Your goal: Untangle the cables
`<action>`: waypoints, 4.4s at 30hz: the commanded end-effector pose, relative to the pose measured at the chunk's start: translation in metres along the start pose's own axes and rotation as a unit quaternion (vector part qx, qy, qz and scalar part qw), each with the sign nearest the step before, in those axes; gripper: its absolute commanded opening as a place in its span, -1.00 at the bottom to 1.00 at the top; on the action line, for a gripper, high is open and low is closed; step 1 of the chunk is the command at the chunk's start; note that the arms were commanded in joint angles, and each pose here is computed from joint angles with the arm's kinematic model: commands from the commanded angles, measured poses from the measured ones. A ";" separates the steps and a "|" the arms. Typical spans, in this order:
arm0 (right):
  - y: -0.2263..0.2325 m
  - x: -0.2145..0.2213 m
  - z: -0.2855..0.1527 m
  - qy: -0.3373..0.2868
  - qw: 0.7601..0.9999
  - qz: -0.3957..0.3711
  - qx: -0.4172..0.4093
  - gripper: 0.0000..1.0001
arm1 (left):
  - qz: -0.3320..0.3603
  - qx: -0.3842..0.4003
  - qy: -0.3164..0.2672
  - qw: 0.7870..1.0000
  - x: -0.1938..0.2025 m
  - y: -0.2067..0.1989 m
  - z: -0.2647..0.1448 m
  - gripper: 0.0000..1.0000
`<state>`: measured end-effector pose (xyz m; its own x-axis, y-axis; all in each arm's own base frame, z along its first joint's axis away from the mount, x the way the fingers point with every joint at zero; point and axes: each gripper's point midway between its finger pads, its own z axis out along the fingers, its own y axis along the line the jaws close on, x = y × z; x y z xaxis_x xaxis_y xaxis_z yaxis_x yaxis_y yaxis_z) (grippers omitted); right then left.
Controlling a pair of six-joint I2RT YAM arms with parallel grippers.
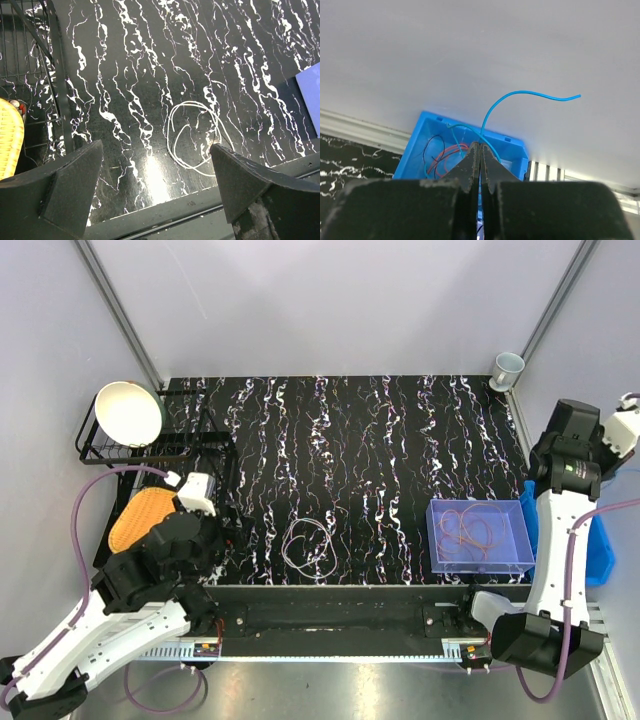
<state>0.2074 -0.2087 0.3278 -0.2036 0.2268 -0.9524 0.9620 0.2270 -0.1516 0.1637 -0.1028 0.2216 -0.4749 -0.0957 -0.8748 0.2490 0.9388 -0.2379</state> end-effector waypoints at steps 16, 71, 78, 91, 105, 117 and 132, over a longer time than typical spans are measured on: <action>-0.015 -0.022 -0.004 -0.032 0.995 0.093 -0.005 0.99 | -0.003 -0.002 -0.017 1.000 -0.008 -0.002 0.003 0.84; 0.197 0.135 -0.307 0.204 0.715 -0.136 -0.654 0.97 | 0.018 0.013 0.198 0.980 0.130 -0.062 0.140 0.16; 0.198 0.141 -0.303 0.202 0.718 -0.147 -0.650 0.97 | 0.013 0.010 0.215 0.977 0.146 -0.059 0.141 0.06; 0.205 0.146 -0.300 0.201 0.722 -0.157 -0.643 0.99 | 0.017 0.002 0.231 0.973 0.165 -0.051 0.139 -0.11; 0.205 0.148 -0.304 0.206 0.715 -0.156 -0.649 0.99 | 0.021 0.017 0.220 0.975 0.143 -0.069 0.142 -1.00; 0.190 0.154 -0.370 0.266 0.571 -0.126 -0.766 0.99 | 0.043 0.102 0.053 0.992 -0.051 -0.117 0.058 -1.00; 0.169 0.177 -0.413 0.315 0.432 -0.088 -0.841 0.94 | 0.020 0.084 -0.011 0.996 -0.079 -0.099 0.035 -1.00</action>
<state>0.2669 0.2416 0.2393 -0.7448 0.1586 -0.6482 -0.4200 0.6433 0.6401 0.2050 -0.2070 0.2842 -0.4892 -0.0280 -0.8717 0.4159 0.8711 -0.2613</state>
